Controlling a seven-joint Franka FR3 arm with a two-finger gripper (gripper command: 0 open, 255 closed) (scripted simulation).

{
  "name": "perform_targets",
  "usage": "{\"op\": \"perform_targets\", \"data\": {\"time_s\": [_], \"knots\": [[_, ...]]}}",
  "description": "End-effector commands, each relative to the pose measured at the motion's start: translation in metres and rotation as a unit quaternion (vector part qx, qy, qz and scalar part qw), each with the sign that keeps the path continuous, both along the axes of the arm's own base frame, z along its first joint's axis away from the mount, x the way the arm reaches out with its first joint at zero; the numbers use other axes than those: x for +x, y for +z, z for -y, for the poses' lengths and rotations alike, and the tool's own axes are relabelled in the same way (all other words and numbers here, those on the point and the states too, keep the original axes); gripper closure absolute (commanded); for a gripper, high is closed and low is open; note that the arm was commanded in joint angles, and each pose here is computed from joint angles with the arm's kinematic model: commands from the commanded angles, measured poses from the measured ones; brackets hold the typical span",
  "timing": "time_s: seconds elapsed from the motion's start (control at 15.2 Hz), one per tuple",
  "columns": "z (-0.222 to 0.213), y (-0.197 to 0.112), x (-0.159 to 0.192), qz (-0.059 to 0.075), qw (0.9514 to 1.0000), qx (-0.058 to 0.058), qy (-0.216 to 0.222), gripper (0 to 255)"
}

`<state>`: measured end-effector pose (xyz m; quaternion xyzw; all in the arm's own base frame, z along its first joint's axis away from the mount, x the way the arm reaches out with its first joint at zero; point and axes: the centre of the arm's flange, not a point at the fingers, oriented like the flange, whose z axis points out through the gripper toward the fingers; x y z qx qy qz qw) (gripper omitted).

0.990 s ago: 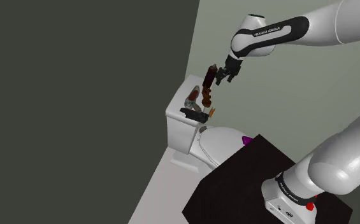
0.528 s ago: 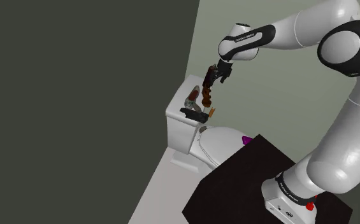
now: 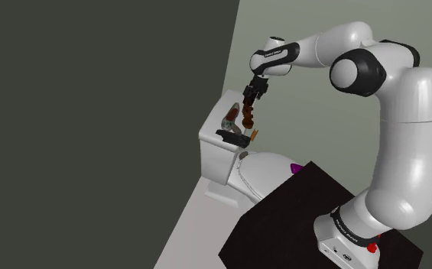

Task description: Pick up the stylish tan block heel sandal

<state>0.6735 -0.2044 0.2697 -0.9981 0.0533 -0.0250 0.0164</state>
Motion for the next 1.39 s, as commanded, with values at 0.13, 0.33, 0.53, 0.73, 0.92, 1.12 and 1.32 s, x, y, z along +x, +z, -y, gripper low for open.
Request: {"op": "perform_targets", "data": {"time_s": [0.13, 0.33, 0.53, 0.73, 0.92, 1.12, 1.32], "knots": [[0.023, -0.031, 0.033, -0.001, 1.0000, 0.000, -0.004, 0], [0.024, -0.043, 0.035, -0.001, 1.0000, 0.000, -0.004, 0], [0.024, -0.059, 0.035, -0.001, 1.0000, 0.000, -0.004, 0], [0.024, -0.072, 0.035, -0.001, 1.0000, 0.000, -0.004, 0], [0.024, -0.072, 0.035, -0.001, 1.0000, 0.000, -0.004, 255], [0.024, -0.072, 0.035, -0.001, 1.0000, 0.000, -0.004, 255], [0.024, -0.072, 0.035, -0.001, 1.0000, 0.000, -0.004, 255]]}}
